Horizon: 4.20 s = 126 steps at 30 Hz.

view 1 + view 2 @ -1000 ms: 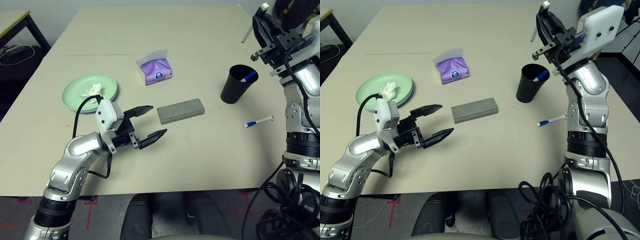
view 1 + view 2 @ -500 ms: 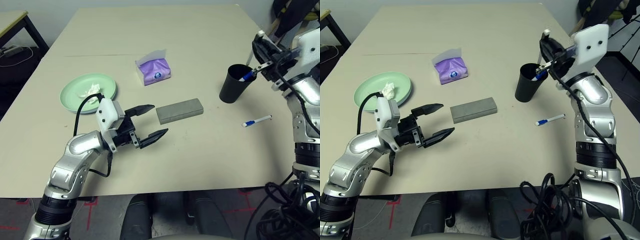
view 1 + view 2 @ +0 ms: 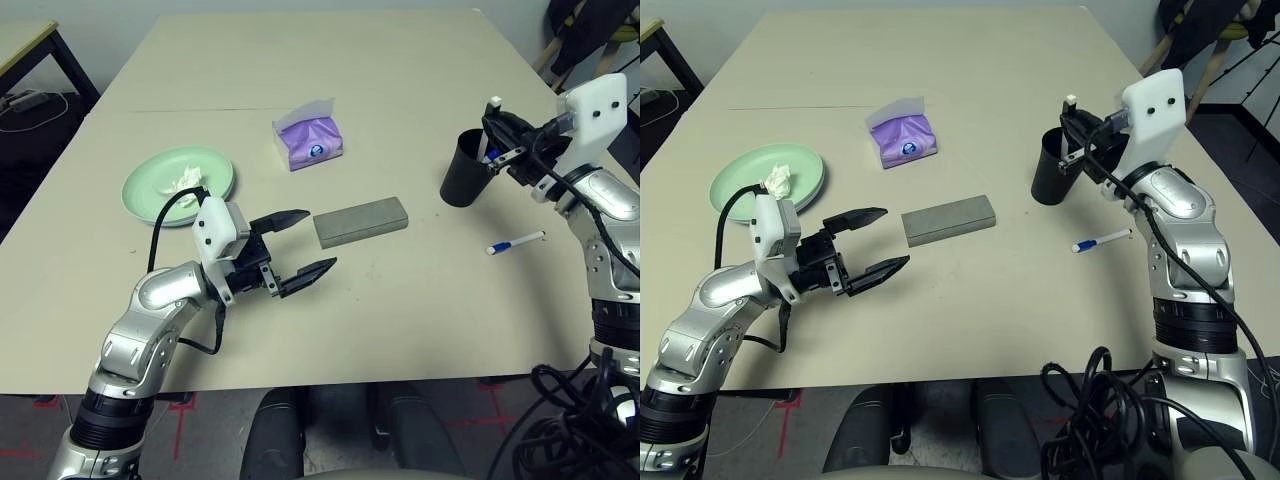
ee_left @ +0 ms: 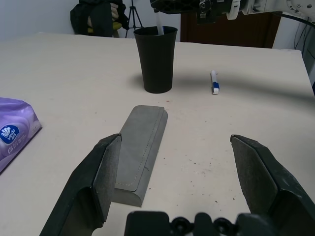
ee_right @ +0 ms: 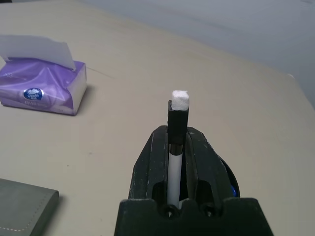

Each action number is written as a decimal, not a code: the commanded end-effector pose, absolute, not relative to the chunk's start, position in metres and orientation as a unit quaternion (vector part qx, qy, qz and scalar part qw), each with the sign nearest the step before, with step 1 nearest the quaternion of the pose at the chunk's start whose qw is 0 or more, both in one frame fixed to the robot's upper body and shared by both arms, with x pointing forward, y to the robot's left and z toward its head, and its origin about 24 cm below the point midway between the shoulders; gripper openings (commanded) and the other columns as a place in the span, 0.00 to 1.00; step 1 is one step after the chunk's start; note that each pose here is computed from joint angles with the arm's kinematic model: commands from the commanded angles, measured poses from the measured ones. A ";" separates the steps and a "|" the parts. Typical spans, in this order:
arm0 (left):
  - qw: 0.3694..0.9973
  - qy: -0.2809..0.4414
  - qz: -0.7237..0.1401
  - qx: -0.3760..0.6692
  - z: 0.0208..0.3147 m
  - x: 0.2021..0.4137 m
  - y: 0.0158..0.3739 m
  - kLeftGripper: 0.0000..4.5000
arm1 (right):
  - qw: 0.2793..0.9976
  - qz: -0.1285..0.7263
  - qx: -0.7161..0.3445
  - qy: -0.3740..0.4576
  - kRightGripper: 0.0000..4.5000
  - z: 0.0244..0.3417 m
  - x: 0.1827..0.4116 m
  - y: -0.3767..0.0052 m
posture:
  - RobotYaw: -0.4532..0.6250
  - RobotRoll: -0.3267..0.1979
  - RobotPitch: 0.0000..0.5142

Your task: Organize and tidy the items on the table.

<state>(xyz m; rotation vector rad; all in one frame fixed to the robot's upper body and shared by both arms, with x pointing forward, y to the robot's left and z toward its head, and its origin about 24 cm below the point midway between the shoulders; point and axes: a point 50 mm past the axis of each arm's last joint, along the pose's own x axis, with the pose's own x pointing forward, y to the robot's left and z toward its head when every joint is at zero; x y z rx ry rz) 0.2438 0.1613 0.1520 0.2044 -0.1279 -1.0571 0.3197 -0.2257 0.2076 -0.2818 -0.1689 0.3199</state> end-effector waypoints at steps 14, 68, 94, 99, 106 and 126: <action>0.856 -0.055 -0.505 0.102 0.150 0.245 0.161 1.00 | 0.973 0.149 -0.157 -0.082 0.99 0.211 0.326 -0.229 | 0.37 0.62 0.28; 0.871 -0.063 -0.477 0.096 0.152 0.246 0.161 1.00 | 0.574 0.537 -0.493 0.373 0.99 0.197 0.326 -0.245 | 0.42 0.62 0.29; 0.875 -0.073 -0.469 0.099 0.156 0.247 0.161 1.00 | 0.474 0.557 -0.559 0.391 0.99 0.179 0.327 -0.252 | 0.43 0.62 0.30; 0.876 -0.072 -0.466 0.100 0.155 0.246 0.163 1.00 | 0.447 0.561 -0.582 0.385 0.99 0.174 0.331 -0.250 | 0.45 0.62 0.30; 0.878 -0.072 -0.462 0.100 0.155 0.245 0.163 1.00 | 0.412 0.572 -0.610 0.362 0.99 0.163 0.335 -0.244 | 0.45 0.62 0.30; 0.879 -0.071 -0.461 0.099 0.154 0.243 0.161 1.00 | 0.361 0.593 -0.647 0.315 0.56 0.139 0.323 -0.239 | 0.46 0.62 0.33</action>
